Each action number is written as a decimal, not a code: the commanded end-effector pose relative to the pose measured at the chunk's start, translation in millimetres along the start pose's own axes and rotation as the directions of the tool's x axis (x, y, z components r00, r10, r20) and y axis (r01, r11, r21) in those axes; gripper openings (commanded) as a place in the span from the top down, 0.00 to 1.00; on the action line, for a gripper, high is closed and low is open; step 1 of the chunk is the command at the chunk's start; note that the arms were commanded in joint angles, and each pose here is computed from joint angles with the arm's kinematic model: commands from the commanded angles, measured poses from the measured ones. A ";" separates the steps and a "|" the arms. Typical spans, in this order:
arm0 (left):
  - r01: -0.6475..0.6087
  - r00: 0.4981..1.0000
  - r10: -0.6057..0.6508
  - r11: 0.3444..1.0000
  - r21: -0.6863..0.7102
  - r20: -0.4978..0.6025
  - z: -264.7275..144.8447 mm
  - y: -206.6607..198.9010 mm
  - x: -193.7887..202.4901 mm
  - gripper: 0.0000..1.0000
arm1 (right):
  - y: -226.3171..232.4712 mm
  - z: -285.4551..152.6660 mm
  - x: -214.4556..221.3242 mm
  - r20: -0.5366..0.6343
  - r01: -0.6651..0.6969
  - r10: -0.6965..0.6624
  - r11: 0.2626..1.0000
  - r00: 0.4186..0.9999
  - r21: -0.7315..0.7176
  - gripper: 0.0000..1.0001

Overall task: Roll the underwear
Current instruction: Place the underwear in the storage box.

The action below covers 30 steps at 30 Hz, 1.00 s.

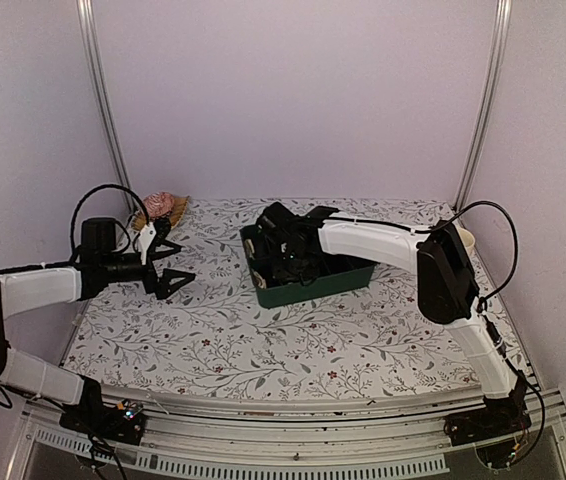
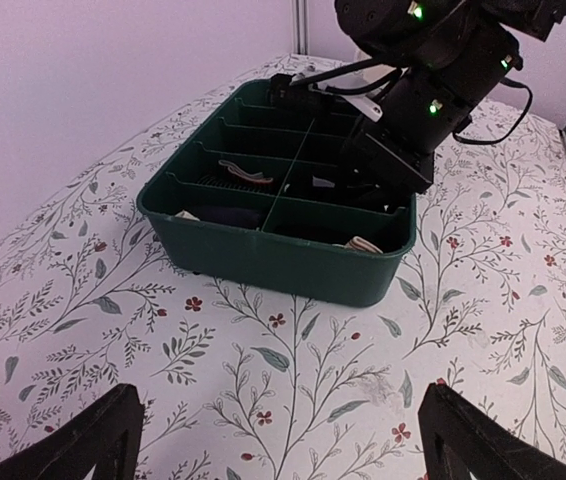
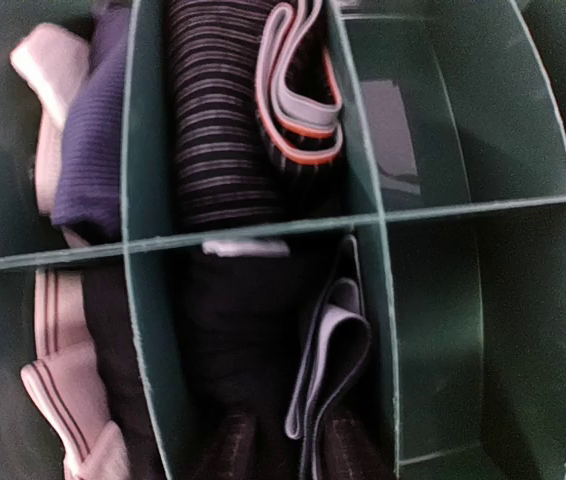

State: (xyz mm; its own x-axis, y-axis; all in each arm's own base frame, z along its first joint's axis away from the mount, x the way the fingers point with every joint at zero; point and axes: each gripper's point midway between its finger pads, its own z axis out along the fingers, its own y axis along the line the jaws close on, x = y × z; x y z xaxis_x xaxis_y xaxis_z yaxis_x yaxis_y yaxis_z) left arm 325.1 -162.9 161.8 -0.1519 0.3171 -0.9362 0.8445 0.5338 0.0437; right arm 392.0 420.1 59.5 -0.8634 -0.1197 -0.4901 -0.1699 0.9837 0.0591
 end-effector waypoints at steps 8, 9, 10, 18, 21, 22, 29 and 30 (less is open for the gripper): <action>0.005 1.000 -0.005 1.000 -0.014 0.006 -1.5 7.0 -1.6 0.01 | -12.6 -15.2 -4.3 0.012 0.085 -0.086 0.995 0.996 0.049 0.60; 0.005 1.000 -0.005 1.000 -0.014 0.006 -1.4 7.3 -1.7 0.01 | -11.9 -17.8 -7.4 0.025 0.089 -0.090 0.995 0.996 0.050 0.60; 0.005 1.000 -0.005 1.000 -0.014 0.006 -1.4 7.3 -1.8 0.02 | -10.9 -20.7 -10.9 0.040 0.091 -0.093 0.995 0.995 0.048 0.59; 0.010 1.000 -0.010 1.000 -0.018 -0.001 -0.1 9.8 1.0 0.01 | -2.7 -52.9 -46.5 0.196 0.124 -0.133 0.991 0.971 0.060 0.55; 0.009 1.000 -0.009 1.000 -0.020 0.000 -0.5 10.1 0.9 0.02 | -3.7 -61.6 -58.2 0.243 0.127 -0.142 0.989 0.960 0.074 0.55; 0.010 1.000 -0.010 1.000 -0.020 -0.002 -0.2 10.3 1.4 0.01 | -4.3 -60.8 -59.2 0.248 0.133 -0.150 0.988 0.957 0.083 0.56; 0.012 1.000 -0.012 1.000 -0.017 -0.004 1.0 11.1 2.7 0.02 | -0.2 -53.8 -66.5 0.284 0.170 -0.191 0.981 0.940 0.099 0.85; 0.011 1.000 -0.012 1.000 -0.018 -0.004 0.9 11.3 2.4 0.01 | 1.3 -35.5 -57.0 0.256 0.188 -0.209 0.976 0.944 0.106 0.87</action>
State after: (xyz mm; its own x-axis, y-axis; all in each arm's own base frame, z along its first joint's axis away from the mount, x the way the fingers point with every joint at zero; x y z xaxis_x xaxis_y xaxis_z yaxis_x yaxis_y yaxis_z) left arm 327.7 -160.2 155.4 -0.1732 0.3179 -0.9322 0.8401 0.5417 0.0287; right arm 418.1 418.3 118.3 -0.6916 -0.2607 -0.6735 -0.2614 0.9597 -0.1030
